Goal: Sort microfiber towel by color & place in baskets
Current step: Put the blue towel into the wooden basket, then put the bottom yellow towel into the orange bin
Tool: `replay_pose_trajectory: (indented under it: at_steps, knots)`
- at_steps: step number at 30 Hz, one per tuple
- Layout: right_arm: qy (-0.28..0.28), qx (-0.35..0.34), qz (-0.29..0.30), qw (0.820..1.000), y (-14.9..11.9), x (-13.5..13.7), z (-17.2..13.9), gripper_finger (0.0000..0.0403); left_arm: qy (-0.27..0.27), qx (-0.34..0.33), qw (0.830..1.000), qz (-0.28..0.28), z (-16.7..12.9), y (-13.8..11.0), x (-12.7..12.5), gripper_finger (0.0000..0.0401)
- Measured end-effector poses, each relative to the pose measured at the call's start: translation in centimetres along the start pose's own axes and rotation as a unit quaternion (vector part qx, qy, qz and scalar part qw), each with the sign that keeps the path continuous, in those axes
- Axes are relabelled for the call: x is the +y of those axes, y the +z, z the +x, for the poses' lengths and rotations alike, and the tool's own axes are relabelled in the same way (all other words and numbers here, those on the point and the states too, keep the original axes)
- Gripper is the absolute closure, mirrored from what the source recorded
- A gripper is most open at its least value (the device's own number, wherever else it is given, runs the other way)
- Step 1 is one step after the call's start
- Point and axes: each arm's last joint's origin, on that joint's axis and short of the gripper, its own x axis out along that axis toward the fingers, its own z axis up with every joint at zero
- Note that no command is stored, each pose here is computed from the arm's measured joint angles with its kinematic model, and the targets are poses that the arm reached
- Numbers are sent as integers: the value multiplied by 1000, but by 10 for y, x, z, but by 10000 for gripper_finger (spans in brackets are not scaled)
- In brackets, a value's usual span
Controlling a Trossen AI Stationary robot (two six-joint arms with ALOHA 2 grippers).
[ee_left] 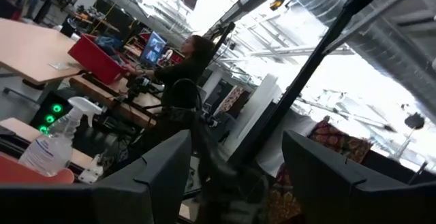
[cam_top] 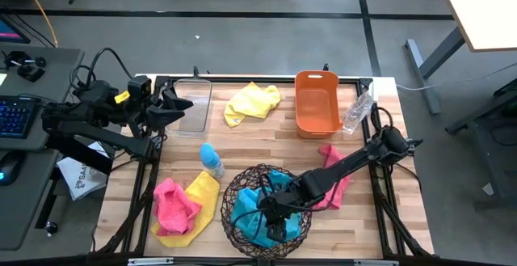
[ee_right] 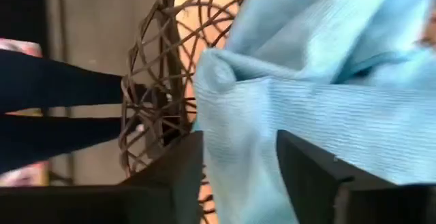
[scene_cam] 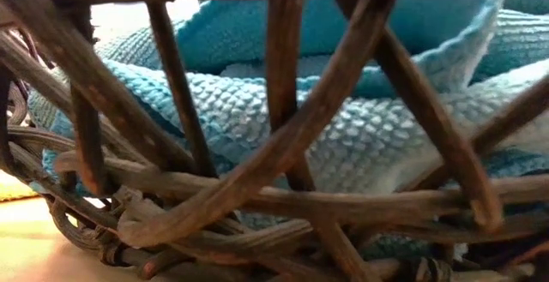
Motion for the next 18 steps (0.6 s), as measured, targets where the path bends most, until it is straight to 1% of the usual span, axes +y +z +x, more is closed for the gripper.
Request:
replay_pose_trajectory:
  at_steps: [3,7,9,10,12,14,15,16,18]
  knots:
    - [-41,-8,-19,999,5,4,-17,179,-7,8,1000,18,0,-1,0,184]
    - [-71,-16,-21,997,14,5,-37,144,-35,42,998,39,-2,-4,-1,184]
    - [-82,-20,-10,996,19,4,-48,135,-52,76,995,43,-4,-8,0,184]
    - [-85,-22,-1,996,22,4,-54,132,-52,102,993,40,-4,-12,1,184]
    - [-98,-26,24,995,26,3,-66,131,-22,166,986,27,-9,-22,8,184]
    - [-117,-33,49,991,29,1,-76,131,31,248,968,6,-13,-38,18,184]
    - [-128,-39,60,989,29,1,-81,132,57,293,954,-13,-14,-47,22,184]
    - [-141,-45,70,987,30,1,-86,132,78,342,936,-31,-15,-57,25,184]
    - [-170,-53,86,980,29,-1,-97,132,105,424,898,-48,-18,-75,27,184]
